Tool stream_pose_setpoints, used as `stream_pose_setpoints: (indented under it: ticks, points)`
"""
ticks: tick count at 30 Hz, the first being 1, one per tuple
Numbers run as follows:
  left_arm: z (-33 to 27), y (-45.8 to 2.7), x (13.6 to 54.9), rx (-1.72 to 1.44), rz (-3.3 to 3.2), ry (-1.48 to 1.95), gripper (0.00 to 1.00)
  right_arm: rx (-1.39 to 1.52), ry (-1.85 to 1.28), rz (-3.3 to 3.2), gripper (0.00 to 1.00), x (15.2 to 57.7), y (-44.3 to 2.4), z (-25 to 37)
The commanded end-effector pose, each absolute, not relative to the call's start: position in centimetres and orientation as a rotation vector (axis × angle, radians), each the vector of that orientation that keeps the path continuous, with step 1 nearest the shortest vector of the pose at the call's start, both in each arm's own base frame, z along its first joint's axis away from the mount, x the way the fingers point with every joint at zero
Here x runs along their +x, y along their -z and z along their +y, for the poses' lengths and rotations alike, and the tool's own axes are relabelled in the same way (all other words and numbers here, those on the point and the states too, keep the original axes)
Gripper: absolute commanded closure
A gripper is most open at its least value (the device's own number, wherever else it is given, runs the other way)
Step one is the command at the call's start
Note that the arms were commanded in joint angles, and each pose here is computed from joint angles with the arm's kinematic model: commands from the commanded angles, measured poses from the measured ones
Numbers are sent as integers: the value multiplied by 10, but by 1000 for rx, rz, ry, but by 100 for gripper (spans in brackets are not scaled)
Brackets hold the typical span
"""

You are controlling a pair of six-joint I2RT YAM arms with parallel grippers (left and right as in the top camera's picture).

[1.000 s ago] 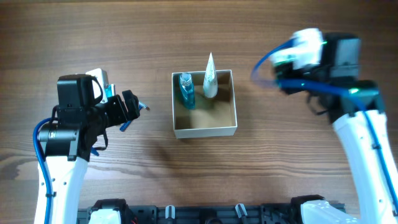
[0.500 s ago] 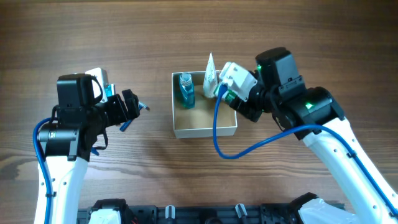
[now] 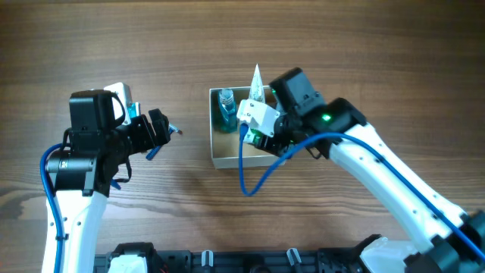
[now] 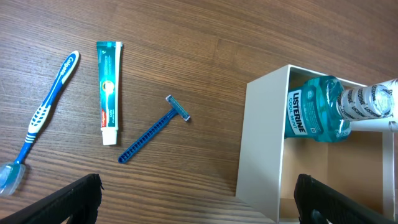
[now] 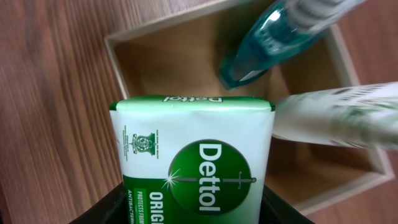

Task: Pack container
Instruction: 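Carry the Dettol soap into the box and release it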

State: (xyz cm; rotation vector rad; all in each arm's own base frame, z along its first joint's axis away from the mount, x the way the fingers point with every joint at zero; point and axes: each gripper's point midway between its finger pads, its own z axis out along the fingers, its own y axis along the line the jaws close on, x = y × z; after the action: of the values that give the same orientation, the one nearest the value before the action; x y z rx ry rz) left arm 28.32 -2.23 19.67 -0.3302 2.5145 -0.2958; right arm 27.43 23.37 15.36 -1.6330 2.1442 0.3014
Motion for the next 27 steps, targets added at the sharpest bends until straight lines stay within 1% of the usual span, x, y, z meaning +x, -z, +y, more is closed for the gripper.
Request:
stream_pose_setpoints:
  ticks: [1,4,5,8,10,11,12,13,14,15,16,18,20,23,27]
  points:
    - [-29,-205,286,-320,2496,346,0,-1676,-338,2172,96,275,-132,240]
    - [-29,-205,286,-321,2496,345,0,-1680,-312,2195,95,280,-122,239]
    - [-29,-205,286,-321,2496,345,0,-1681,-303,2199,93,281,-120,238]
    - [-29,-205,286,-321,2496,345,0,-1686,-290,2210,80,282,-116,237]
    - [-29,-205,286,-321,2496,345,0,-1686,-291,2210,77,282,-116,237]
    - [-29,-205,286,-321,2496,345,0,-1686,-291,2210,74,282,-116,237]
    - [-29,-205,286,-320,2496,346,0,-1686,-292,2210,68,282,-116,237]
    - [-29,-205,286,-321,2496,345,0,-1684,-292,2213,60,282,-116,237]
    - [-29,-205,286,-321,2496,345,0,-1670,-295,2224,50,282,-116,237]
    - [-29,-205,286,-320,2496,346,0,-1660,-296,2228,36,283,-116,237]
    - [-29,-205,286,-320,2496,346,0,-1657,-297,2230,34,283,-116,237]
    - [-29,-205,286,-321,2496,346,0,-1654,-297,2227,30,284,-116,238]
    - [-29,-205,286,-321,2496,346,0,-1651,-296,2221,25,285,-117,239]
    - [-29,-205,286,-321,2496,346,0,-1643,-295,2219,26,286,-117,239]
    - [-29,-205,286,-321,2496,346,0,-1517,-288,2274,30,291,-128,238]
